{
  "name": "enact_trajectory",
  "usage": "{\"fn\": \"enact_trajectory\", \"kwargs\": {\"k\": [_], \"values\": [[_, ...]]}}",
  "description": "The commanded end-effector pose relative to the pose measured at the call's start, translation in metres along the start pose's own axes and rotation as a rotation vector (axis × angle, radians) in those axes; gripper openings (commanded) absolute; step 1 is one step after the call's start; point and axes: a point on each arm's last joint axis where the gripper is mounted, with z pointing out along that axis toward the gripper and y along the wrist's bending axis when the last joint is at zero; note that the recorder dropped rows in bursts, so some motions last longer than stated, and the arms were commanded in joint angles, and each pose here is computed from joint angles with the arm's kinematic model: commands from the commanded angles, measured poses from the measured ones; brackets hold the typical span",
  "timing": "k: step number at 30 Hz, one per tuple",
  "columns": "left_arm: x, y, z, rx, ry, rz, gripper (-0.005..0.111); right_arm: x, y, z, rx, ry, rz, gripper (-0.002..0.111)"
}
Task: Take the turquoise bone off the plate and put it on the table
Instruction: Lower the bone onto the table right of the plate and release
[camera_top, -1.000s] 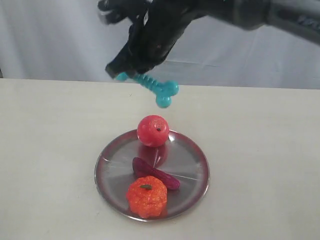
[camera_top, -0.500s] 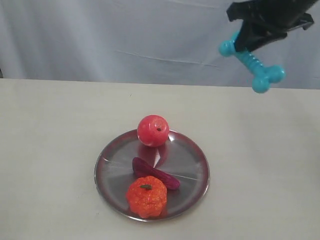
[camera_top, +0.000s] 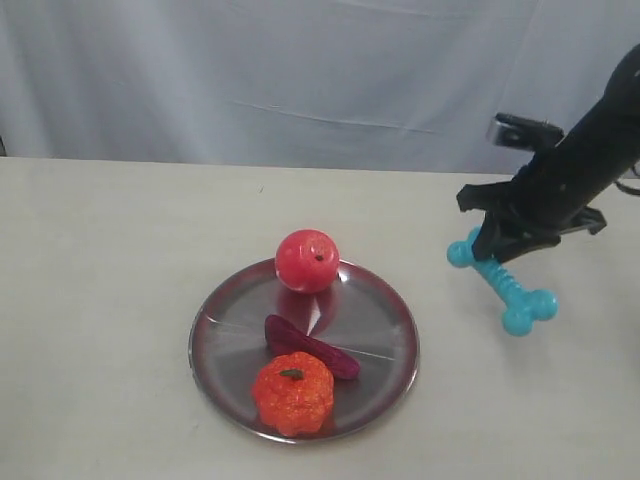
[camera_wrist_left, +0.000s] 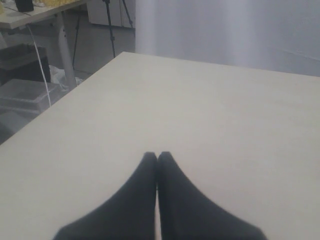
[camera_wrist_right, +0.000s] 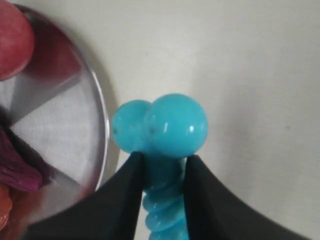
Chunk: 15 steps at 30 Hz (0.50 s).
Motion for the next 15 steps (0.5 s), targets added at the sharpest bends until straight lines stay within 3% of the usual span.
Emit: {"fn": "enact_trajectory", "kwargs": {"k": [1,9,12,15], "values": [[0.0,0.0,0.0,-0.002,-0.004,-0.006,0.0,0.006,-0.008,0.033,-0.016,0.034,0.034,0.0],[0.0,0.0,0.0,-0.002,-0.004,-0.006,0.0,0.011,-0.009,0.062,-0.033,0.08,0.006,0.002],[0.0,0.0,0.0,-0.002,-0.004,-0.006,0.0,0.01,-0.008,0.062,-0.041,0.071,-0.002,0.018],[0.0,0.0,0.0,-0.002,-0.004,-0.006,0.0,0.01,-0.007,0.06,-0.045,0.067,0.0,0.046]]}}
